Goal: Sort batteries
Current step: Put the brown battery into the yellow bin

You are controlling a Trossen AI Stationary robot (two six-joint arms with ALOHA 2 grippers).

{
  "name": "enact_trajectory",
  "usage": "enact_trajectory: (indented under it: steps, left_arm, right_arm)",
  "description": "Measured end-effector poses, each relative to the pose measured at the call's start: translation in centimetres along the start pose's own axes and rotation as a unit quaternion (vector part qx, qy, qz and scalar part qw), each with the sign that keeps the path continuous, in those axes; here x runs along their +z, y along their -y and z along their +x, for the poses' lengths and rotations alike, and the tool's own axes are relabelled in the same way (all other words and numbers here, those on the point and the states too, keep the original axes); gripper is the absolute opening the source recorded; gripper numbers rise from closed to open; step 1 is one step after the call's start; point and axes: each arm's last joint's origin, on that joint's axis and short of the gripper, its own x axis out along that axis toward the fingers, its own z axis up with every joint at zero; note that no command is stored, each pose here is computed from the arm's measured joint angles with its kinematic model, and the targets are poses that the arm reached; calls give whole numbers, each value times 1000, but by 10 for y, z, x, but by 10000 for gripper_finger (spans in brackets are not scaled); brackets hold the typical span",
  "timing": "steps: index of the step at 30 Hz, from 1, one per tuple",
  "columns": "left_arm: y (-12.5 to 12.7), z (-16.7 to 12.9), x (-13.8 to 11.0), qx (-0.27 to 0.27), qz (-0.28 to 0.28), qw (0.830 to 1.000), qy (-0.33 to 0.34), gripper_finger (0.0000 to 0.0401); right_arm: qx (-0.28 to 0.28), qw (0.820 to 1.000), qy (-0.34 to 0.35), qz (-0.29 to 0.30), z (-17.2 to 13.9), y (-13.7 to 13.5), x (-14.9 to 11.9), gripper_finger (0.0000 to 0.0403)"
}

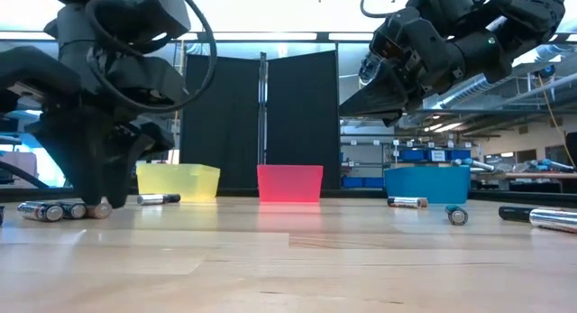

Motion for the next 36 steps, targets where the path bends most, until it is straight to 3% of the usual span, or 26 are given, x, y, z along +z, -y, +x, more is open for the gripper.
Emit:
enact_trajectory:
  steps: [16, 29, 36]
  left_arm:
    - [-5, 8, -1, 60, 10, 998, -10, 143]
    - [-5, 12, -3, 55, -127, 990, -25, 142]
    - [-2, 1, 3, 65, -156, 983, -74, 142]
  right_arm:
    - [0, 1000, -1, -10, 0, 0, 0, 23]
    - [0, 1000, -1, -12, 0, 0, 0, 18]
    - [0, 1000, -1, -12, 0, 0, 0, 22]
